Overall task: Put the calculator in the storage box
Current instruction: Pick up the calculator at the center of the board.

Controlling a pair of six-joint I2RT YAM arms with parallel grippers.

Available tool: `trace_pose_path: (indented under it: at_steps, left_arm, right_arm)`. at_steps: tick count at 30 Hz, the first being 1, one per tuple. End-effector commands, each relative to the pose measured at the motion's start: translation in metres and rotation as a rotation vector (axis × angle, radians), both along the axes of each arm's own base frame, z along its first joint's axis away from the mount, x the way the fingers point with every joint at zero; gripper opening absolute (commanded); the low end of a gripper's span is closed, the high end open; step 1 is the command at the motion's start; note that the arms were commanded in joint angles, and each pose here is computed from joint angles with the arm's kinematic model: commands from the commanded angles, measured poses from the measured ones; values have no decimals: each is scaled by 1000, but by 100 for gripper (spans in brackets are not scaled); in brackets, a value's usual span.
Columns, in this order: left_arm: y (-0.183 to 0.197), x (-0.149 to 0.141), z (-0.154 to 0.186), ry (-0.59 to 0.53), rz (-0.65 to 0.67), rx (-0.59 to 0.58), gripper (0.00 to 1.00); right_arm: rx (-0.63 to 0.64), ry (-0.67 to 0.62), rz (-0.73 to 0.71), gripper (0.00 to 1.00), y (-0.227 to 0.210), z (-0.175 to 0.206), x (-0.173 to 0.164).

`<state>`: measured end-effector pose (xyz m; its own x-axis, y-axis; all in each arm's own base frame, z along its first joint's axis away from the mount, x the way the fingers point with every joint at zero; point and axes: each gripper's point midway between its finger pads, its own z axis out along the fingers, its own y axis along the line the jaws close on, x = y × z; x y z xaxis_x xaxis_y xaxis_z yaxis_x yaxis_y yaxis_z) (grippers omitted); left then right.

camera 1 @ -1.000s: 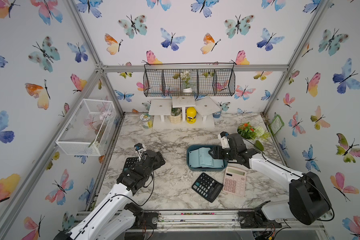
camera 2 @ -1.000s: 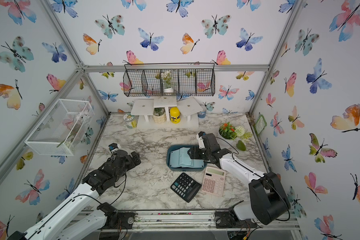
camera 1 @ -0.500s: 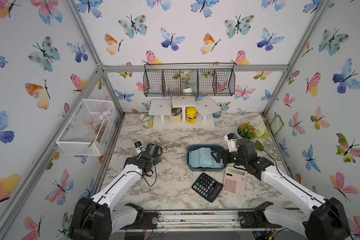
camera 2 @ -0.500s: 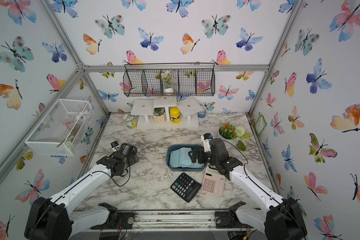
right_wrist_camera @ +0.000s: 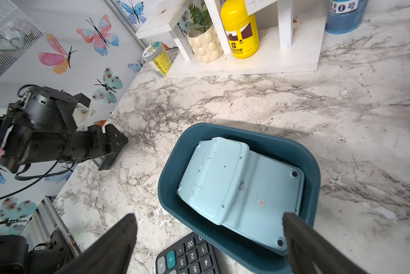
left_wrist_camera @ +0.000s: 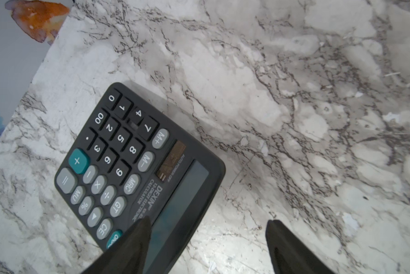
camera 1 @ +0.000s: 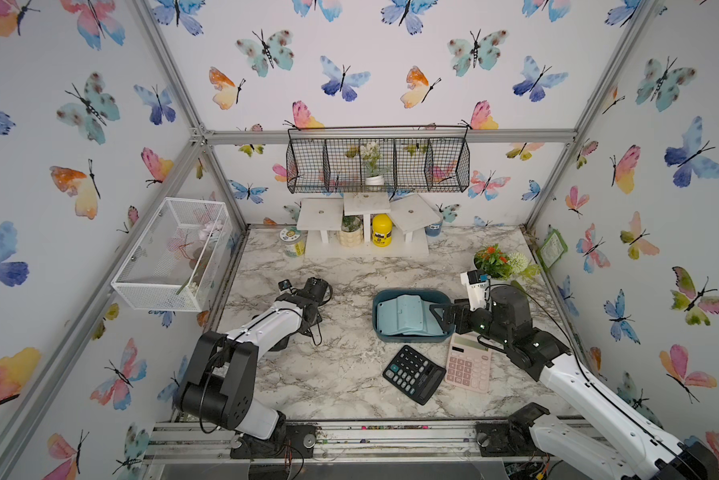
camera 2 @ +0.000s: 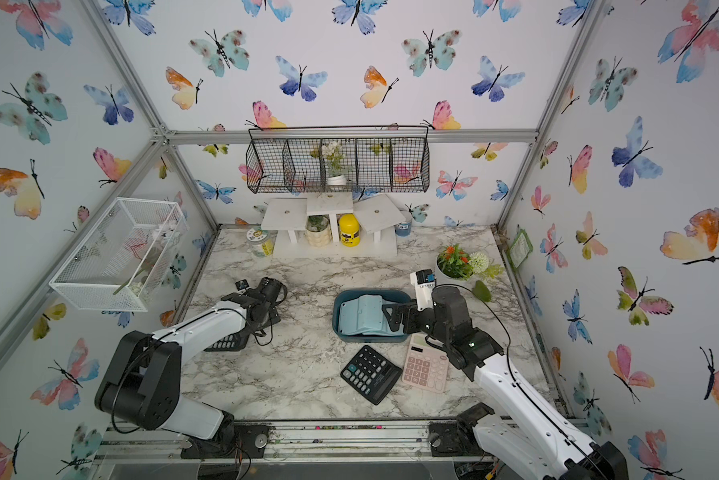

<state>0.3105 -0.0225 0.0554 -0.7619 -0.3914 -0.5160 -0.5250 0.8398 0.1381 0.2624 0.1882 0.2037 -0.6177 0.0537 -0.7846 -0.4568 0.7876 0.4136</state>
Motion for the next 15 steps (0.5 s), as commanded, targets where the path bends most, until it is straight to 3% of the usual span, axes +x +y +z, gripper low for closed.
trace_pose_path:
  at_steps: [1, 9, 15]
  left_arm:
    - [15, -7, -12, 66, 44, 66, 76]
    - [20, -9, -24, 98, 66, 81, 61]
    - [19, -7, -29, 97, 71, 74, 36]
  right_arm:
    - [-22, -28, -15, 98, -6, 0, -1]
    - [-23, -49, -11, 98, -8, 3, -5]
    - [-33, -47, 10, 98, -6, 7, -6]
